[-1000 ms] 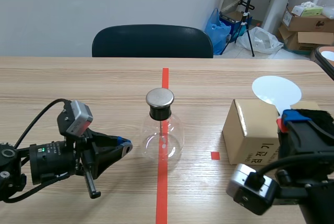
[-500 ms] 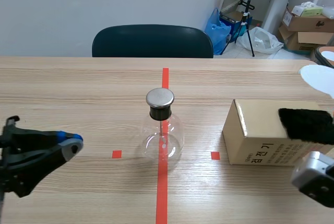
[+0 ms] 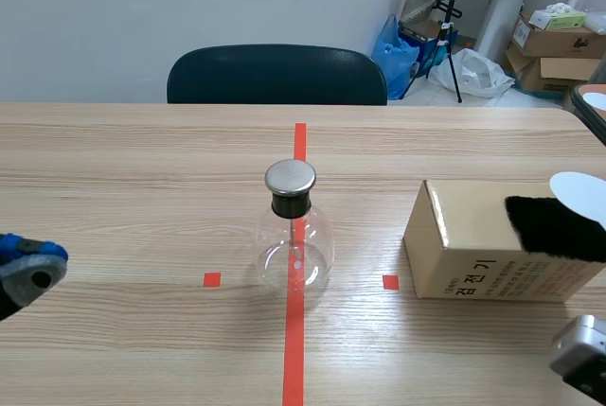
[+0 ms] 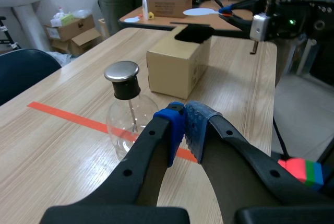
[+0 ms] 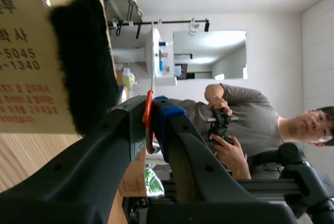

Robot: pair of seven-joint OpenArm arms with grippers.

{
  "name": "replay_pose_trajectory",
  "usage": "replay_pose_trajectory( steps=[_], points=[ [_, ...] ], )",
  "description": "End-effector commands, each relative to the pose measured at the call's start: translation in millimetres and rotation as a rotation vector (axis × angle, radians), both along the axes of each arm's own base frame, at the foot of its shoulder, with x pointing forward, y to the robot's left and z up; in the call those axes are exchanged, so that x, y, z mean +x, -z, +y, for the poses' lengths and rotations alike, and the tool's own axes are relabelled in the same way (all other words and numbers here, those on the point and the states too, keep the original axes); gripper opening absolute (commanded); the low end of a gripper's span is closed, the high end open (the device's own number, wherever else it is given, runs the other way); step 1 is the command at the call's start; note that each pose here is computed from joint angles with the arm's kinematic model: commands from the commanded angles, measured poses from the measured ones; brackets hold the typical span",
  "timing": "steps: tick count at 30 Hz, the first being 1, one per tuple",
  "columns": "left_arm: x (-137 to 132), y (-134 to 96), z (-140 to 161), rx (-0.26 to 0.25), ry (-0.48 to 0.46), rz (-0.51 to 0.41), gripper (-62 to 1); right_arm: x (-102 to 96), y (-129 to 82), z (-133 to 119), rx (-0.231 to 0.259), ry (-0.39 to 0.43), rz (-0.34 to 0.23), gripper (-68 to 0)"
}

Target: Do the electroscope experiment

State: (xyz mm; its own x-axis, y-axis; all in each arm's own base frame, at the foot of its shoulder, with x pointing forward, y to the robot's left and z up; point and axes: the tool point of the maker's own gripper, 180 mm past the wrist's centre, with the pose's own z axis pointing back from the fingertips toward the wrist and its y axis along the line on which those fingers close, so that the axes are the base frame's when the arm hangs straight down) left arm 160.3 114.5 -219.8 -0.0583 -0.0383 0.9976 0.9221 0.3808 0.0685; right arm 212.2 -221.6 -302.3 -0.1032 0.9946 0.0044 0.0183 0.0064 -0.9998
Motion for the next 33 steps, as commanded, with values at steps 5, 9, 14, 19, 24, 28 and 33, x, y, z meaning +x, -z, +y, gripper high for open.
replay_pose_trajectory(
  steps=[5, 9, 14, 19, 24, 28, 33],
  points=[
    [-8, -23, -6, -0.065, 0.003, -0.028, -56.9, 5.5, -4, -4, -0.031, 0.002, -0.054, -66.0],
    [-9, -28, -6, -0.061, 0.002, -0.037, -56.8, 5.3, 6, -6, -0.031, 0.004, -0.029, -66.0],
    [-11, -27, -4, -0.055, -0.002, -0.033, -56.8, 8.1, 14, -7, -0.042, 0.003, -0.013, -66.0],
    [-11, -27, -4, -0.052, -0.003, -0.031, -53.9, 7.5, 23, -5, -0.052, -0.013, 0.011, -66.0],
    [-10, -27, -3, -0.052, -0.003, -0.033, -24.2, 2.8, 34, -5, -0.059, -0.021, 0.046, -66.0],
    [-11, -37, -3, -0.104, -0.005, -0.054, 1.4, 0.9, 38, -6, -0.057, -0.014, 0.057, -66.0],
    [-11, -36, -3, -0.101, -0.004, -0.054, 1.4, 1.1, 38, -6, -0.057, -0.014, 0.057, -66.0]
  ],
)
